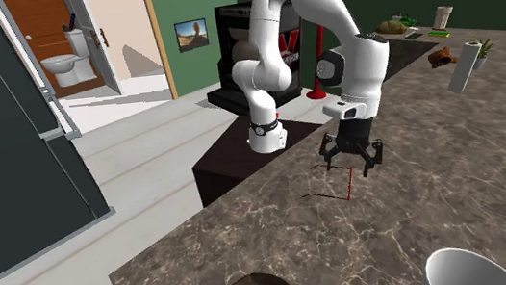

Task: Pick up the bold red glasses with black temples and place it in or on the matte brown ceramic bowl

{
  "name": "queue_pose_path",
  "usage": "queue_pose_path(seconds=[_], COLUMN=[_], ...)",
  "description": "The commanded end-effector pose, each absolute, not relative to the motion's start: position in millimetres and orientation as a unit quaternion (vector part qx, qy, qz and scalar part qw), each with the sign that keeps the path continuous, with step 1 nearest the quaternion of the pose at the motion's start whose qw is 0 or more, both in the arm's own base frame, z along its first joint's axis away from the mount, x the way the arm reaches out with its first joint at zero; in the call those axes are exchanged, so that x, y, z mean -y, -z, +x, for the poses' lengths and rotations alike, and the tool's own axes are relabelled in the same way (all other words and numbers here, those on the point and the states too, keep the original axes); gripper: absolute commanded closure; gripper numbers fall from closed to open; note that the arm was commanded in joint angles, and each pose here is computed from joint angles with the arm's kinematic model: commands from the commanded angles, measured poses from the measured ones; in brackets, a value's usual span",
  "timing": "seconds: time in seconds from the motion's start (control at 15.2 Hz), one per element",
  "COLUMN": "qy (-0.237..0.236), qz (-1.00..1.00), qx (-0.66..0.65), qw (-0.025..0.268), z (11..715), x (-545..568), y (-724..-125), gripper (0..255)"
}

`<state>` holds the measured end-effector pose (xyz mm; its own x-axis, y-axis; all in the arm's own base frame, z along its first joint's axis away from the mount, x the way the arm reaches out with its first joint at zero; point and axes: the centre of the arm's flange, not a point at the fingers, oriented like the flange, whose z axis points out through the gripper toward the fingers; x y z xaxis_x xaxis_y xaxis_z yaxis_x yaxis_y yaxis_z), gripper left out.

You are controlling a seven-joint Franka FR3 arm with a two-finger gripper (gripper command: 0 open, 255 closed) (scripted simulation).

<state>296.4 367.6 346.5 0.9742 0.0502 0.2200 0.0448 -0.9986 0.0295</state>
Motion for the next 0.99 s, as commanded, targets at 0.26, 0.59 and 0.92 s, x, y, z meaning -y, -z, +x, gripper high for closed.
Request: queue_pose_path(seconds=[0.26,0.59,0.92], qy=[-0.115,-0.115,-0.115], qz=[0.993,0.993,0.993], qx=[-0.023,-0.023,-0.023], qw=[0.011,0.011,0.011], z=[305,309,309], x=[-383,-382,-382], y=[-312,-294,-294], gripper=[0,0,0])
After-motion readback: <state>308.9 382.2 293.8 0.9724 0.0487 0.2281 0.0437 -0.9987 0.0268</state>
